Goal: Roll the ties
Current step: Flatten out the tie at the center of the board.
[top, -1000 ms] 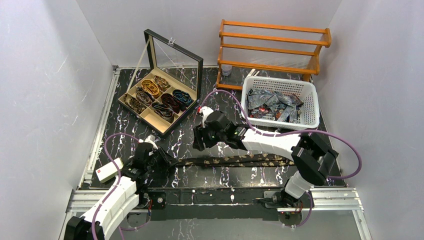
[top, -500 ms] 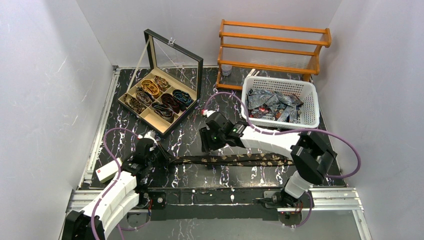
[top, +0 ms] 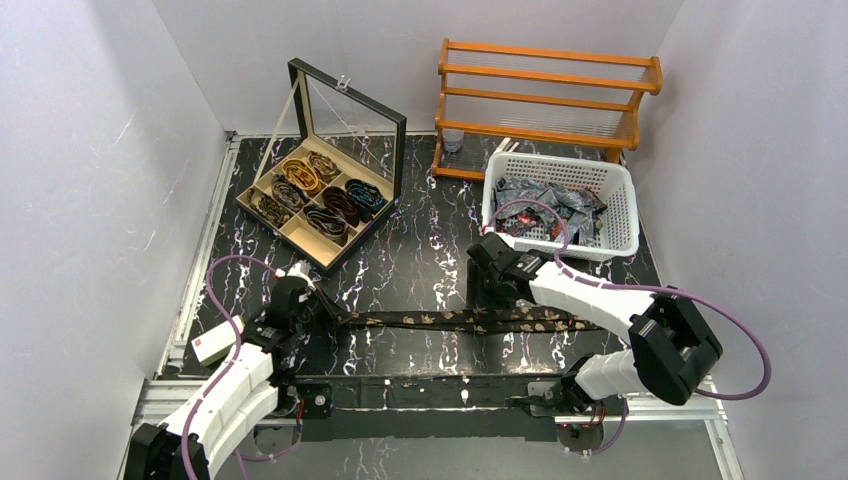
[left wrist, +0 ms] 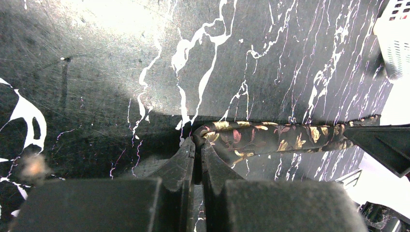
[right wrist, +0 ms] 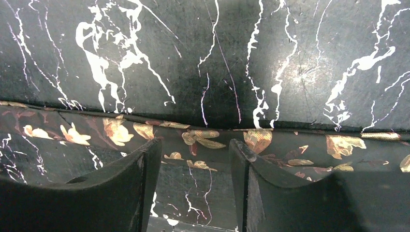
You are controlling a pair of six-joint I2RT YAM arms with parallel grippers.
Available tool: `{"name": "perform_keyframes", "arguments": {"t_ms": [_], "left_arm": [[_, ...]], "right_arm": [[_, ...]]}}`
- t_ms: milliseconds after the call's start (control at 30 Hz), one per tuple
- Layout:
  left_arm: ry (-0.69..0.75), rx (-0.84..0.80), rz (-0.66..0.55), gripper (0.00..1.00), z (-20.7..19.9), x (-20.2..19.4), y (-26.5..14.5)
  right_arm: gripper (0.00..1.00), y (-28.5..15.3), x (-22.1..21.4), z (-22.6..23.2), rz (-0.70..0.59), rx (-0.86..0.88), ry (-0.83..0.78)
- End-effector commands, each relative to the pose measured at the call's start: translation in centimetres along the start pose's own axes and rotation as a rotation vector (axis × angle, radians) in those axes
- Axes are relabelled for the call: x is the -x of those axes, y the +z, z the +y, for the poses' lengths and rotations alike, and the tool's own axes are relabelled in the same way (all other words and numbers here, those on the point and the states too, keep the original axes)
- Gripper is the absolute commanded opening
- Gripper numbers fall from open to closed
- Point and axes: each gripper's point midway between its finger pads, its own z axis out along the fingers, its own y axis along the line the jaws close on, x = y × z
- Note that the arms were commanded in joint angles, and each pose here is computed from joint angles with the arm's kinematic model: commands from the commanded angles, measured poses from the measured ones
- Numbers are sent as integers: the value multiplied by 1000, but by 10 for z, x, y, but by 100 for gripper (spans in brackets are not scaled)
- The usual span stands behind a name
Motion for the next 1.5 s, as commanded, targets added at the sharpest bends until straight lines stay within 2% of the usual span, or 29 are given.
{"name": "perform_keyframes", "arguments": {"t_ms": [0,100,233,333,400,567,700,967,1000,1100,1133,1233,1467], "left_arm": [[22,-16,-11,0,-9,6,-4],[19,-18,-13,0,-9,6,-4],[22,-22,-11,0,-10,6,-5],[21,-21,-13,0,-10,7,-5],[21,-21,-13,0,-10,7,-5],[23,-19,-18,0,-11,8,-5],[24,-22,-24,0,-13,11,-6],[25,-26,-32,0,-16,13,-7],[24,-24,-33,0,-15,14,-7],[24,-21,-33,0,-15,13,-7],[23,-19,-32,0,-14,13,-7],[19,-13,-29,0,-12,12,-7],[22,-12,-27,0,-12,11,-7]], "right_arm": [[59,5,-5,-11,45,-58,-30],[55,13,-13,-20,83,-103,-49],[41,17,-17,-28,104,-149,-49],[26,11,-12,-28,85,-150,-57],[23,5,-9,-27,78,-146,-65],[7,-5,-13,-19,109,-92,-86],[2,-11,-23,-14,139,-62,-68],[1,-16,-45,-10,196,-3,-31],[6,-16,-41,-12,178,-15,-30],[37,-17,-20,-16,91,-64,-39],[41,-18,-13,-14,71,-70,-42],[48,-14,-2,-13,47,-88,-45],[49,10,-14,-16,106,-119,-38]]}}
